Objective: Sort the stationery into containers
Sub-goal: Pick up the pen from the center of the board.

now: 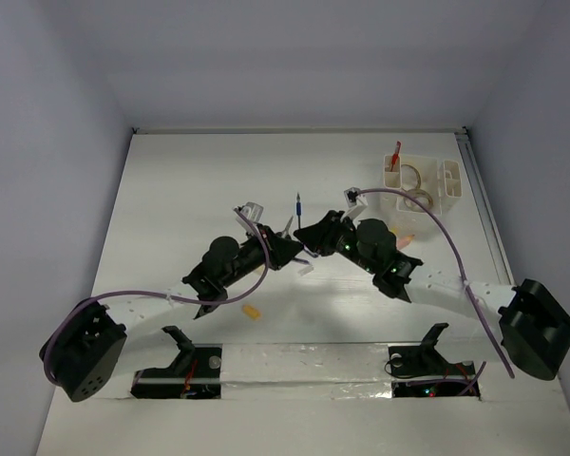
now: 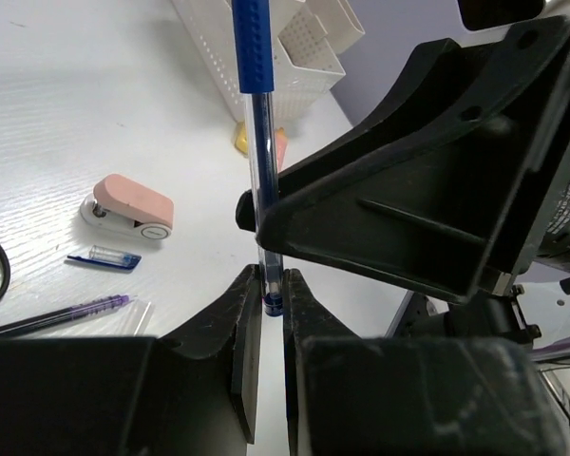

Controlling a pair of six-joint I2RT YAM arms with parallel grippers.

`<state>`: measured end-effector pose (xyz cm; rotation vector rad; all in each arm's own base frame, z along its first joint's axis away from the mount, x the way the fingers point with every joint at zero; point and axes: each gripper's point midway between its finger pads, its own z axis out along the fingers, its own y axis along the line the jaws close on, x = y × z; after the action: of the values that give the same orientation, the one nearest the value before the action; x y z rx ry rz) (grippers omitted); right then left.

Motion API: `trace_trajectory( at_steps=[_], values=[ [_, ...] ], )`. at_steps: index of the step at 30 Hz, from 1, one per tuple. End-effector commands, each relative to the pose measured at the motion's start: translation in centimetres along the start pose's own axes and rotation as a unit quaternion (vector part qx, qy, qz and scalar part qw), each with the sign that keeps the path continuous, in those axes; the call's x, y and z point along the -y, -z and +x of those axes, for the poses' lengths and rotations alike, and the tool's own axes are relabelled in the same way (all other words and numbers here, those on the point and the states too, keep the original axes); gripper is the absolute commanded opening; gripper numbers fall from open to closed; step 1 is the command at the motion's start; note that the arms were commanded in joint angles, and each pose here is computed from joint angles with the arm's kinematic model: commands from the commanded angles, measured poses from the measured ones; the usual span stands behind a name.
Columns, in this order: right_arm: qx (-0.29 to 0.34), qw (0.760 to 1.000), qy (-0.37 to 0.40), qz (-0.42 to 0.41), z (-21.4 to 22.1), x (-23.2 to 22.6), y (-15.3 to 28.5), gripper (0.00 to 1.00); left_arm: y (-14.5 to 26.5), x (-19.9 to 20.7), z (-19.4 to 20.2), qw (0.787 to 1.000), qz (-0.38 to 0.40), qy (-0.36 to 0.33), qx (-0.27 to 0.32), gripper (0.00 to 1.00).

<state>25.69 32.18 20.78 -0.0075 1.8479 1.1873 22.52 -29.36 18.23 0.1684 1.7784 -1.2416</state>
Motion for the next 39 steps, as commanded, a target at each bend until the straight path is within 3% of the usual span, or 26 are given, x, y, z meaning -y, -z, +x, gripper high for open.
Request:
trace_trajectory(
  at_steps=[1,2,3,15,18,19,20,21,23,24,27,32,39],
  values=[
    [0.027,0.999,0.021,-0.022,-1.9,-2.1,0.7,0.34,0.1,2.5,-1.9,0.998,0.047,-0.032,0.027,0.00],
    [0.038,0.999,0.027,-0.021,-2.8,-2.6,0.6,0.41,0.4,2.7,-1.3,0.998,0.056,-0.034,0.016,0.00],
    [0.034,0.999,0.033,-0.015,-2.8,-2.5,0.7,0.42,0.6,2.9,-1.1,0.997,0.064,-0.037,0.011,0.00],
    [0.042,0.997,0.071,-0.002,-5.1,-3.2,-0.2,0.43,2.4,2.7,1.2,0.994,0.074,-0.073,-0.043,0.00],
    [0.039,0.996,0.075,0.004,-5.1,-3.1,-0.4,0.28,2.6,2.7,1.3,0.993,0.075,-0.075,-0.044,0.00],
    [0.038,0.996,0.075,0.005,-5.1,-3.0,-0.4,0.21,2.7,2.8,1.2,0.993,0.076,-0.076,-0.042,0.00],
    [0.034,0.997,0.075,0.006,-4.9,-2.9,-0.5,0.08,2.7,2.8,1.2,0.993,0.077,-0.077,-0.041,0.00],
    [0.033,0.997,0.073,0.005,-4.7,-2.8,-0.4,0.04,2.7,2.9,1.1,0.993,0.077,-0.077,-0.040,0.00],
    [0.023,0.997,0.069,0.002,-3.9,-2.5,-0.3,0.01,2.7,3.0,0.6,0.994,0.076,-0.076,-0.030,0.19],
    [0.020,0.998,0.067,0.000,-3.6,-2.4,-0.3,0.00,2.6,3.3,0.3,0.994,0.079,-0.077,-0.025,0.35],
    [0.011,0.999,0.051,-0.009,-2.5,-1.9,-0.2,0.00,2.4,3.8,-0.5,0.993,0.086,-0.076,-0.009,0.44],
    [0.005,0.999,0.028,-0.038,-1.6,-2.5,0.1,0.00,1.3,4.2,-1.0,0.993,0.095,-0.071,-0.003,0.40],
    [0.001,0.998,0.022,-0.053,-1.4,-3.0,0.2,0.00,0.4,3.7,-1.1,0.994,0.087,-0.060,0.002,0.20]
  ],
)
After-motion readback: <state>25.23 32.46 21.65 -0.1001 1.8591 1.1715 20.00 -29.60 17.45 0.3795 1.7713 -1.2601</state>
